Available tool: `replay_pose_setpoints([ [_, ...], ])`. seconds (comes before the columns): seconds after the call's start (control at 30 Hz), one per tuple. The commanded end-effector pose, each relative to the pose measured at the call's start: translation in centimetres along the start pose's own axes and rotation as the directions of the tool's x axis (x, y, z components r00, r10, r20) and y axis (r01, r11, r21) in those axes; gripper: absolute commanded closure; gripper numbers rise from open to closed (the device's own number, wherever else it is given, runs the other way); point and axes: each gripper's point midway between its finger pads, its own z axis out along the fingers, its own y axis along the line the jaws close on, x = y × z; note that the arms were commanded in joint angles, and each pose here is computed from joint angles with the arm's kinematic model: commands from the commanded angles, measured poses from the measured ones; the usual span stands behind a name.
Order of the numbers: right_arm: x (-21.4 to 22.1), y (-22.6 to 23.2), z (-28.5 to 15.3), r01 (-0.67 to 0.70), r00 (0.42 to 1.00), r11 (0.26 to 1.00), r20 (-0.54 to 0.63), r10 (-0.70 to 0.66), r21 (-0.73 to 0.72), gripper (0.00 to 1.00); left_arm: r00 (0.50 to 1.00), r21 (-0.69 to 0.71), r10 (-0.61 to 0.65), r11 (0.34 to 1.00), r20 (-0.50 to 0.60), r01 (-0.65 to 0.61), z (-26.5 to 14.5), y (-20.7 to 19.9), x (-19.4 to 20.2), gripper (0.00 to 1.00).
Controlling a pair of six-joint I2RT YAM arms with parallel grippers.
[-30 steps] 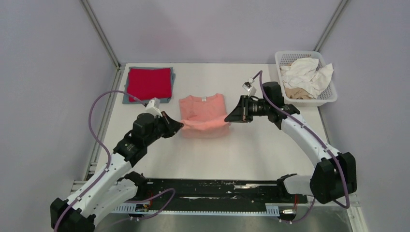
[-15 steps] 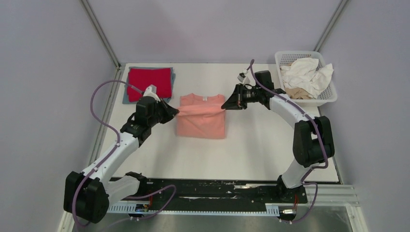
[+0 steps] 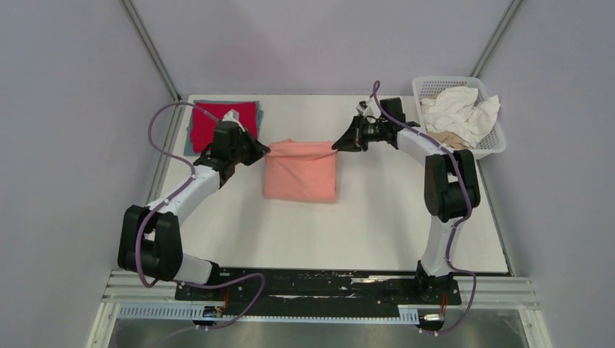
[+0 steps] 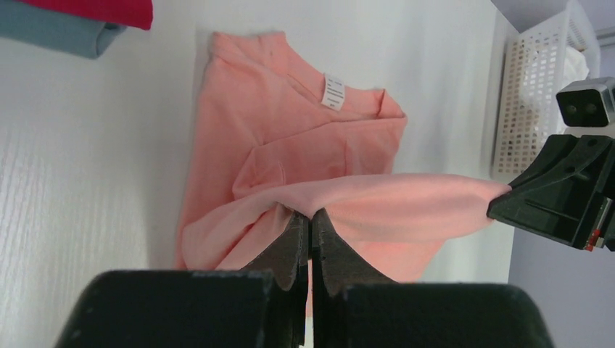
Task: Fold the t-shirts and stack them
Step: Fold the long partially folded tshirt into a neat square
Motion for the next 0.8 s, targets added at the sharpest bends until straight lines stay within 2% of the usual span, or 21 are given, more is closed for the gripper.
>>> replay_pose_setpoints([
  [0.0, -3.6, -0.7, 0.5, 0.041, 0.998, 0.999, 0.052, -0.041, -0.004, 1.0, 0.996, -0.044, 0.013, 0.999, 0.086, -0.009, 2.0, 1.0, -3.5, 1.0],
  [0.1, -5.0, -2.9, 1.5, 0.002, 0.998, 1.0, 0.064, -0.004, 0.025, 1.0, 0.996, -0.064, 0.021, 0.998, 0.083, -0.016, 3.7, 1.4, -4.2, 1.0],
  [0.3, -7.6, -6.4, 2.2, -0.027, 0.99, 0.992, 0.141, 0.01, 0.121, 1.0, 1.0, -0.14, 0.009, 0.99, -0.003, -0.009, 8.0, 3.8, -3.2, 1.0],
  [0.43, -10.1, -8.1, 2.4, 0.008, 0.978, 0.982, 0.201, -0.047, 0.189, 1.0, 0.999, -0.166, -0.003, 0.986, -0.035, -0.003, 9.8, 4.8, -2.9, 1.0],
  [0.5, -11.1, -8.8, 2.5, 0.0, 0.976, 0.98, 0.214, -0.044, 0.2, 0.97, 0.999, -0.17, -0.006, 0.985, -0.049, -0.002, 10.4, 5.0, -2.9, 1.0],
  [0.53, -11.4, -8.8, 2.4, 0.001, 0.977, 0.982, 0.208, -0.041, 0.188, 0.91, 0.999, -0.152, -0.004, 0.988, -0.052, -0.004, 10.6, 4.3, -3.3, 0.97],
  [0.57, -11.6, -8.6, 2.4, 0.013, 0.978, 0.984, 0.203, -0.049, 0.178, 0.79, 0.998, -0.16, -0.001, 0.987, -0.069, -0.01, 10.8, 4.6, -3.1, 0.91],
  [0.6, -11.8, -8.3, 2.2, 0.026, 0.977, 0.984, 0.206, -0.063, 0.177, 0.64, 0.998, -0.152, 0.003, 0.988, -0.07, -0.014, 10.8, 4.2, -3.4, 0.75],
  [0.63, -12.1, -7.8, 2.0, 0.048, 0.974, 0.983, 0.208, -0.085, 0.178, 0.56, 0.998, -0.144, 0.012, 0.989, -0.065, -0.022, 10.7, 3.9, -3.7, 0.64],
  [0.67, -12.3, -7.0, 1.7, 0.072, 0.972, 0.981, 0.209, -0.109, 0.179, 0.51, 0.998, -0.13, 0.02, 0.991, -0.061, -0.027, 10.5, 3.4, -4.1, 0.45],
  [0.7, -12.6, -6.0, 1.2, 0.099, 0.967, 0.979, 0.213, -0.137, 0.18, 0.46, 0.998, -0.111, 0.031, 0.993, -0.048, -0.036, 10.0, 2.6, -4.6, 0.36],
  [0.73, -12.6, -5.2, 0.8, 0.116, 0.964, 0.976, 0.214, -0.155, 0.183, 0.42, 0.998, -0.088, 0.037, 0.995, -0.047, -0.041, 9.6, 2.0, -4.8, 0.17],
  [0.77, -12.5, -4.2, 0.2, 0.13, 0.962, 0.974, 0.216, -0.169, 0.184, 0.35, 0.998, -0.067, 0.048, 0.996, -0.034, -0.051, 8.9, 1.2, -5.4, 0.09],
])
